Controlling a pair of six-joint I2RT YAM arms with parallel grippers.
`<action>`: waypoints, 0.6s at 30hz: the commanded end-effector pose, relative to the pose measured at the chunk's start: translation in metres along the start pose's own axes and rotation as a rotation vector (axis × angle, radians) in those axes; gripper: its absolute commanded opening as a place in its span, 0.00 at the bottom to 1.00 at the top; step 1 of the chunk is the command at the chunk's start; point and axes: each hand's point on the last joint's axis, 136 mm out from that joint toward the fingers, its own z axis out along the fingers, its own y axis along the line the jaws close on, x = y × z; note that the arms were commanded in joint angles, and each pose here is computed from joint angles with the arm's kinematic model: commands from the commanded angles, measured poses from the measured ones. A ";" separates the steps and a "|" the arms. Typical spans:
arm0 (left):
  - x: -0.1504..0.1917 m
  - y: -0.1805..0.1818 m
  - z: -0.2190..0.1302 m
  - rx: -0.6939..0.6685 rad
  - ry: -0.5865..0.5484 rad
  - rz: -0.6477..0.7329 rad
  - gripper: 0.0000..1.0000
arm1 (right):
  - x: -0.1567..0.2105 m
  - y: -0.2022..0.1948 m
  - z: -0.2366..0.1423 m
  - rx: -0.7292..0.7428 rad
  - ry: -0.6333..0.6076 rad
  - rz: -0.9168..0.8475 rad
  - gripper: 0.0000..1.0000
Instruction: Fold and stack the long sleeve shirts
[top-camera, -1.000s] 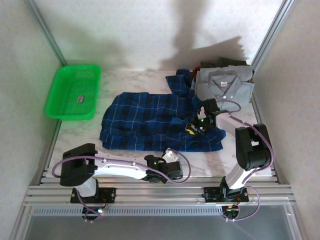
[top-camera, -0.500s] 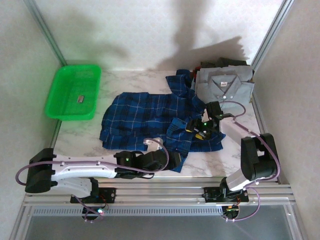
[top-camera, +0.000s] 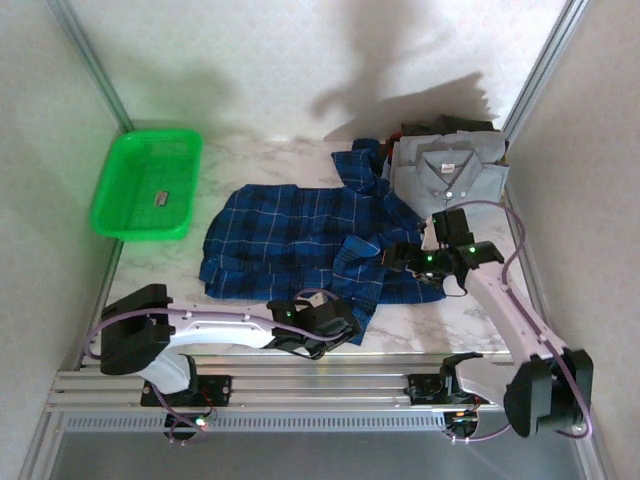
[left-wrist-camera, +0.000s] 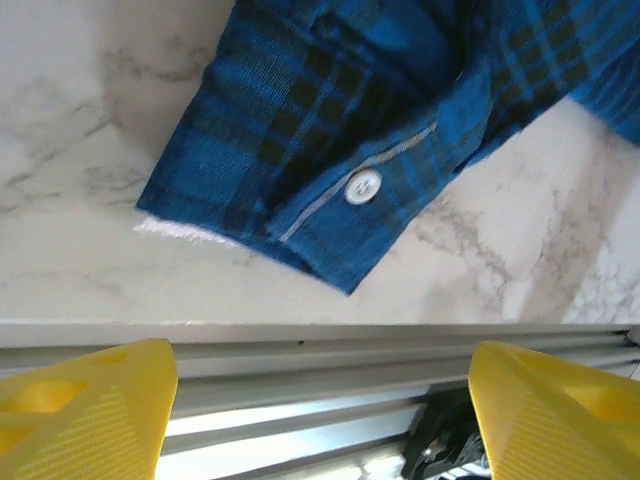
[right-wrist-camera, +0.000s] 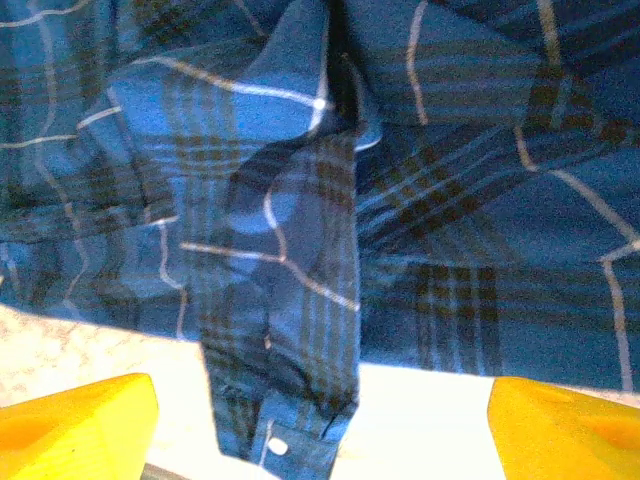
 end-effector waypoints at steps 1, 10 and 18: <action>-0.019 0.002 0.010 -0.046 -0.061 -0.061 0.75 | 0.032 0.001 -0.008 -0.040 0.074 -0.007 0.88; -0.047 0.023 0.036 -0.172 -0.084 -0.045 0.67 | 0.040 0.029 -0.032 -0.158 0.059 -0.054 0.99; -0.042 0.047 0.059 -0.315 -0.034 0.051 0.43 | 0.036 0.036 -0.039 -0.184 0.043 -0.052 0.99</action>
